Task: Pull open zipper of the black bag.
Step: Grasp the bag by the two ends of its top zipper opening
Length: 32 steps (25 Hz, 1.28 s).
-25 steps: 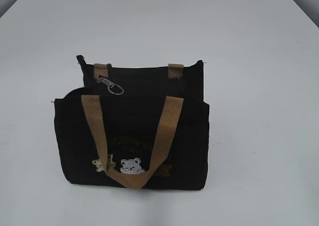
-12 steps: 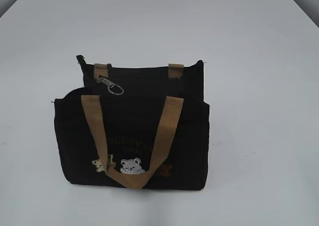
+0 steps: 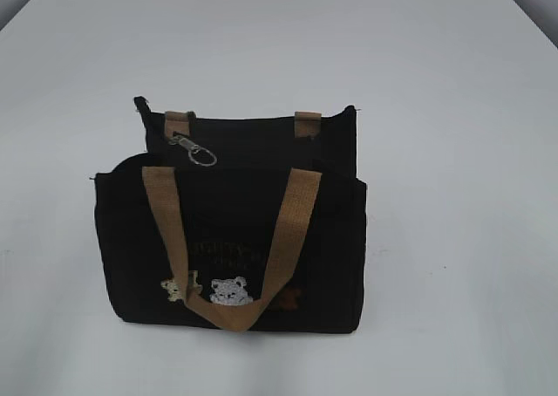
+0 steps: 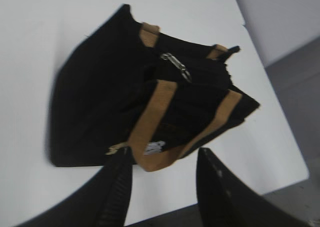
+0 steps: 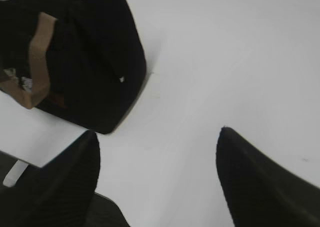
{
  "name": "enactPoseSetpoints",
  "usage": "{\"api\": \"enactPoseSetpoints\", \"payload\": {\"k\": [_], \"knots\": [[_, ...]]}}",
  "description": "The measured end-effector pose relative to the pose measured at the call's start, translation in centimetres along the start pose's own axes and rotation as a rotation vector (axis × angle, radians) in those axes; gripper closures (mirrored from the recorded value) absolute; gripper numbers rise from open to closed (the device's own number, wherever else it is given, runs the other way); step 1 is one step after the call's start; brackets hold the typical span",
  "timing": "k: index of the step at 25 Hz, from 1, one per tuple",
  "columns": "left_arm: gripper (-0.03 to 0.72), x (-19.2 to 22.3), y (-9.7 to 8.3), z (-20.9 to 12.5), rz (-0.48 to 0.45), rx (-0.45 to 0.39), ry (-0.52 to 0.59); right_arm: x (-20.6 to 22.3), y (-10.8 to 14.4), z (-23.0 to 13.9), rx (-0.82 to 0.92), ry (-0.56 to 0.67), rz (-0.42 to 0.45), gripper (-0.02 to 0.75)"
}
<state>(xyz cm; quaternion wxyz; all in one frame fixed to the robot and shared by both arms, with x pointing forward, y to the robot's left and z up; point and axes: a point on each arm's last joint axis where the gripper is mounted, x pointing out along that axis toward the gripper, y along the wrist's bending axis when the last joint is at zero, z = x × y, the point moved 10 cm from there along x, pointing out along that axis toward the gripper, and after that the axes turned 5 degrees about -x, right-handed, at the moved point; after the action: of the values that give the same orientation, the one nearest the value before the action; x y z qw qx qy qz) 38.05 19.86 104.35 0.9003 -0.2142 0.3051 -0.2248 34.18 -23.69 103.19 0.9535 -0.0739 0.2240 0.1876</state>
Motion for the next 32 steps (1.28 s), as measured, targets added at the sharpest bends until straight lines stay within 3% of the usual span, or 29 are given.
{"api": "enactPoseSetpoints", "payload": {"k": [4,8,17,24,28,32], "knots": [[0.278,3.2,-1.5,0.9,-0.14,-0.066,0.089,1.6,1.3,1.2,-0.116,0.008,0.136,0.178],[0.238,6.9,-0.3,2.4,-0.141,-0.13,0.17,3.6,2.7,1.9,-0.172,0.089,0.282,0.178],[0.304,15.1,1.0,4.2,-0.14,-0.145,0.364,9.6,5.0,5.8,-0.274,0.238,0.507,0.178],[0.316,20.5,2.6,3.0,-0.098,-0.171,0.458,13.4,8.2,9.6,-0.392,0.21,0.608,0.178],[0.426,21.5,2.7,3.7,-0.088,-0.168,0.436,15.4,10.8,10.6,-0.446,0.192,0.657,0.178],[0.64,21.4,2.1,4.1,-0.105,-0.166,0.435,17.3,13.7,10.3,-0.508,0.187,0.703,0.194]]}}
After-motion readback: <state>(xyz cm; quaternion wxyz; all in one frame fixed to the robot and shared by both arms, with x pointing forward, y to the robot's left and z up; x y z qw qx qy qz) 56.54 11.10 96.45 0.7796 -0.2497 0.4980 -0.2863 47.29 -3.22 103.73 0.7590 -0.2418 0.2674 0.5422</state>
